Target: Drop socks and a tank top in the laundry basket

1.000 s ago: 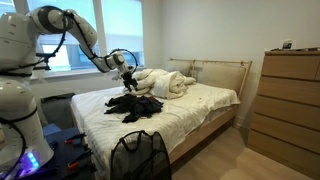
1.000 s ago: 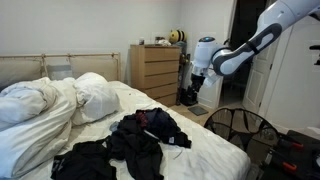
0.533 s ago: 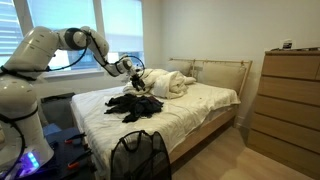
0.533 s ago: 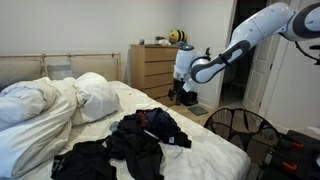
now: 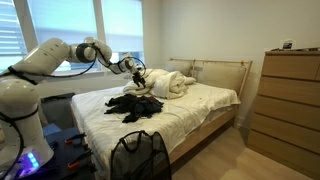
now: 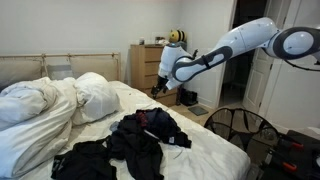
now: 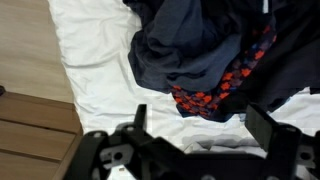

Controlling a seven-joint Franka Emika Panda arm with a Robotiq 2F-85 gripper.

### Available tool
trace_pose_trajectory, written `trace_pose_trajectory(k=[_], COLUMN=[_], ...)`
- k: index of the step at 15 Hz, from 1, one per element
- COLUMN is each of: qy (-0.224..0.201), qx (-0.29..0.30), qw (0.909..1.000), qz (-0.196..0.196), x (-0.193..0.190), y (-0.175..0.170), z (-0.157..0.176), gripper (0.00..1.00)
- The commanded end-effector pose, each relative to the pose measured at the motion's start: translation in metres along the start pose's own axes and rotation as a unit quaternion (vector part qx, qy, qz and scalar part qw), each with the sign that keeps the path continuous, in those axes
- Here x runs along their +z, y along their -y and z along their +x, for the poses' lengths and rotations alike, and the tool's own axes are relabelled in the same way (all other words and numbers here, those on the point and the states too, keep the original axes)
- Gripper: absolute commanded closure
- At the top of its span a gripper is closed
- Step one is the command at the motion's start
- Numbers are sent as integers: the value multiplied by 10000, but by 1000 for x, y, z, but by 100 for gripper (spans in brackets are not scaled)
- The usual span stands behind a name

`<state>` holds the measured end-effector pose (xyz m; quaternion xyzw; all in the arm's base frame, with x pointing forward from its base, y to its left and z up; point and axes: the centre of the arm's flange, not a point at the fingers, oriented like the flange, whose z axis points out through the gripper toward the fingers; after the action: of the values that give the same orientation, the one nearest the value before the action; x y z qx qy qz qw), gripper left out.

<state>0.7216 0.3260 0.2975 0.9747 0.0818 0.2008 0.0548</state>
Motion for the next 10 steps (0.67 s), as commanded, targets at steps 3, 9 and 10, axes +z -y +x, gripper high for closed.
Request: trace_pose_trajectory(k=[3, 9, 10], qy=[116, 321, 348], qx=[-54, -120, -150], qw=[9999, 9994, 9992], qz=[-5, 83, 111], x=[41, 83, 87], y=[52, 80, 86], z=[34, 19, 17], gripper=[0, 0, 0])
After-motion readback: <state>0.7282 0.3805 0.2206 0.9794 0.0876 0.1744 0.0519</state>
